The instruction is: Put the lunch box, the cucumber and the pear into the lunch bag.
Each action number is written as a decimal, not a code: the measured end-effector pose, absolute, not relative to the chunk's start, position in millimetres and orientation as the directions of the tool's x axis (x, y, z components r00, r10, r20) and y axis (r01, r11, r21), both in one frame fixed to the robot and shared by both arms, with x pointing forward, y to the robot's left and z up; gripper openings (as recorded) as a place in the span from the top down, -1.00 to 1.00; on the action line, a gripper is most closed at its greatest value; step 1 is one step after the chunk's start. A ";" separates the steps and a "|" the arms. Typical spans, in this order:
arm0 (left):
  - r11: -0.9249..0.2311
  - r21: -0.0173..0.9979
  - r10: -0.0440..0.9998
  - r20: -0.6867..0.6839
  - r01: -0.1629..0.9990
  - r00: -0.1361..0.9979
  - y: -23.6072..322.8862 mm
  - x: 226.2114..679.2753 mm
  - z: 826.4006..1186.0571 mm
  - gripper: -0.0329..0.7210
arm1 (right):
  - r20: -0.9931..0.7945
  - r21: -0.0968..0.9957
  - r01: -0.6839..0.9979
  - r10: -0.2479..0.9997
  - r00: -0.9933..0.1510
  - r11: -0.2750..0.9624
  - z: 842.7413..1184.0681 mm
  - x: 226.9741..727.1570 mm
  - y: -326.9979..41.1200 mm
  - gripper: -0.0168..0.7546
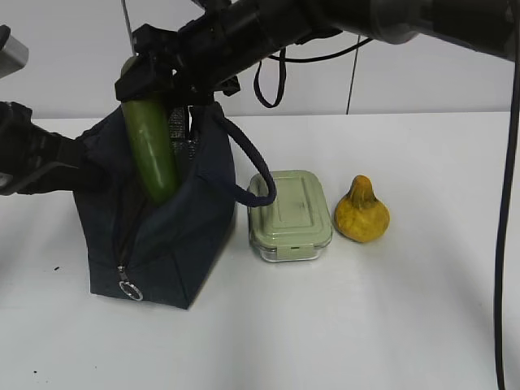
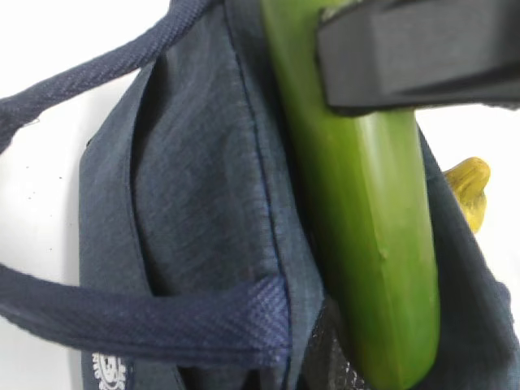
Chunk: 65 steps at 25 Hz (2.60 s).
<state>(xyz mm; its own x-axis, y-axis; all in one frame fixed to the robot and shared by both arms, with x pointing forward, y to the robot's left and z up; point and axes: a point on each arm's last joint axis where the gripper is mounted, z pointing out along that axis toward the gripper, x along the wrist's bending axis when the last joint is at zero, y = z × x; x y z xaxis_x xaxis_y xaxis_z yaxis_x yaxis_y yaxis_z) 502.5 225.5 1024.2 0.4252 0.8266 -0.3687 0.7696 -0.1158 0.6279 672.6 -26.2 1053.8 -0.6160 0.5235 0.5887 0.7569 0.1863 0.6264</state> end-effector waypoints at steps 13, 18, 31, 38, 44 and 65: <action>-0.114 0.628 0.827 -0.369 0.770 0.424 225.5 502.6 1024.2 0.96 | 0.509 0.626 0.731 0.568 -0.646 0.271 1046.5 674.3 -34.9 -0.65; -0.116 0.626 0.825 -0.372 0.771 0.426 225.2 502.2 1024.2 0.96 | 0.518 0.608 0.749 0.584 -0.625 0.263 1046.4 683.2 -57.1 -0.65; -0.118 0.625 0.824 -0.373 0.772 0.427 225.1 502.0 1024.1 0.96 | 0.218 0.560 0.765 0.834 -0.507 0.319 1097.3 685.2 -174.6 -0.57; -0.118 0.625 0.824 -0.373 0.772 0.427 225.1 502.0 1024.1 0.96 | 0.152 0.257 0.891 0.895 -0.420 0.375 1017.9 666.8 -193.0 -0.56; -0.118 0.625 0.824 -0.373 0.772 0.427 225.1 502.0 1024.1 0.96 | 0.116 0.201 0.908 0.911 -0.395 0.368 983.6 658.9 -199.3 -0.56; -0.120 0.623 0.822 -0.375 0.773 0.429 224.9 501.7 1024.1 0.96 | 0.103 0.360 0.871 0.914 -0.394 0.335 1030.1 650.5 -199.6 0.56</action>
<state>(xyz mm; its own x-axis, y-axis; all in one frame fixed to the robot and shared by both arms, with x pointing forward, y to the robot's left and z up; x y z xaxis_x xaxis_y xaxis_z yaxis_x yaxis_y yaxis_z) 501.7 224.9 1024.1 0.4290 0.8219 -0.3748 0.7731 -0.1195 0.6229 650.5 -199.6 1030.1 -0.3936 0.9135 0.1029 0.8708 0.3346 0.3601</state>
